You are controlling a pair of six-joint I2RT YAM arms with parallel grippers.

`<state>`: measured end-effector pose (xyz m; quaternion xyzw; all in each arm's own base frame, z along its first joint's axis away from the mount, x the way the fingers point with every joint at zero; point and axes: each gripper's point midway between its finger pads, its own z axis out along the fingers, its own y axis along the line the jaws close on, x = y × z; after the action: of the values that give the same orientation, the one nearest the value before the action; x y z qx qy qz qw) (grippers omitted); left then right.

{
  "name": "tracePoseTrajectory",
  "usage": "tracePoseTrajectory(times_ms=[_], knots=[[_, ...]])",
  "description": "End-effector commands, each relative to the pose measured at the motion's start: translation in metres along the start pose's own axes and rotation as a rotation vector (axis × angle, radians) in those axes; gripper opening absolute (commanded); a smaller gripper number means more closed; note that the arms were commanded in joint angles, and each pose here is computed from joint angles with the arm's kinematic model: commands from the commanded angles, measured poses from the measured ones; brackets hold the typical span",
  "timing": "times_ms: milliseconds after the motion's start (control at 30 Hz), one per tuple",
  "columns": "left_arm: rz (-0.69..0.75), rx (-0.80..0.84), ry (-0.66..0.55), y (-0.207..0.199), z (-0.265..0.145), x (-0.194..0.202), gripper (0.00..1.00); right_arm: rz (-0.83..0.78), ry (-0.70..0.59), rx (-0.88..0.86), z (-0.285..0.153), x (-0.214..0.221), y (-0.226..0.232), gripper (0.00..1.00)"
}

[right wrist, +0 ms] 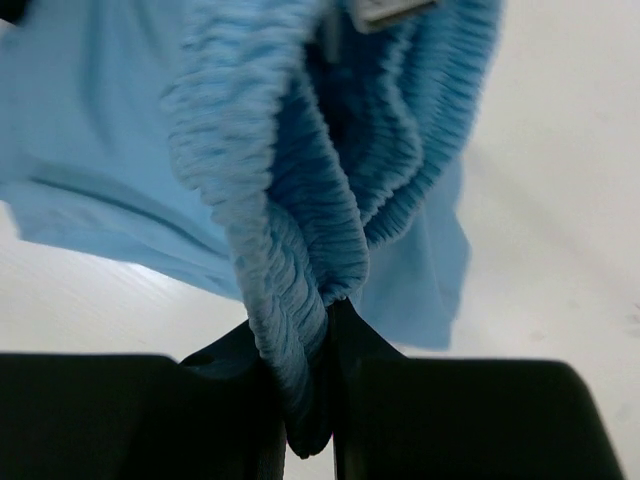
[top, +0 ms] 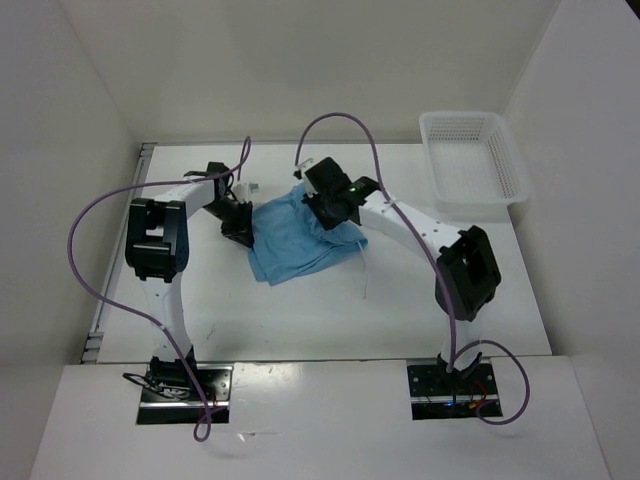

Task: Fold and stack the shorts
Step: Fold the shorts

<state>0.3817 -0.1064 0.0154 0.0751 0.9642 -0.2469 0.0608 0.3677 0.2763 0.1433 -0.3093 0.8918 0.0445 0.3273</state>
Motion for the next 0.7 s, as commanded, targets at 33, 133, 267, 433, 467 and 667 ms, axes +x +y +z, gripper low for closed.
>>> tracePoseTrajectory(times_ms=[33, 133, 267, 433, 467, 667], knots=[[0.03, -0.005, -0.011, 0.008, 0.017, -0.007, 0.1, 0.023, -0.102, -0.114, -0.001, -0.048, 0.063, 0.0], [0.034, 0.005, -0.02, 0.006, 0.017, -0.009, 0.08, 0.014, -0.069, -0.16, 0.019, -0.041, 0.091, 0.0], [0.026, 0.015, -0.025, 0.009, 0.017, -0.009, 0.08, -0.004, -0.036, -0.223, 0.03, -0.031, 0.125, 0.12], [-0.002, -0.018, -0.073, 0.027, 0.002, -0.017, 0.18, -0.112, -0.118, -0.381, 0.02, -0.051, 0.176, 0.45], [-0.022, -0.052, -0.095, 0.041, -0.007, -0.019, 0.2, -0.135, -0.135, -0.404, 0.017, -0.053, 0.186, 0.47], [-0.096, -0.094, -0.202, 0.078, -0.057, -0.047, 0.37, -0.253, -0.332, -0.644, -0.05, -0.093, 0.235, 0.62]])
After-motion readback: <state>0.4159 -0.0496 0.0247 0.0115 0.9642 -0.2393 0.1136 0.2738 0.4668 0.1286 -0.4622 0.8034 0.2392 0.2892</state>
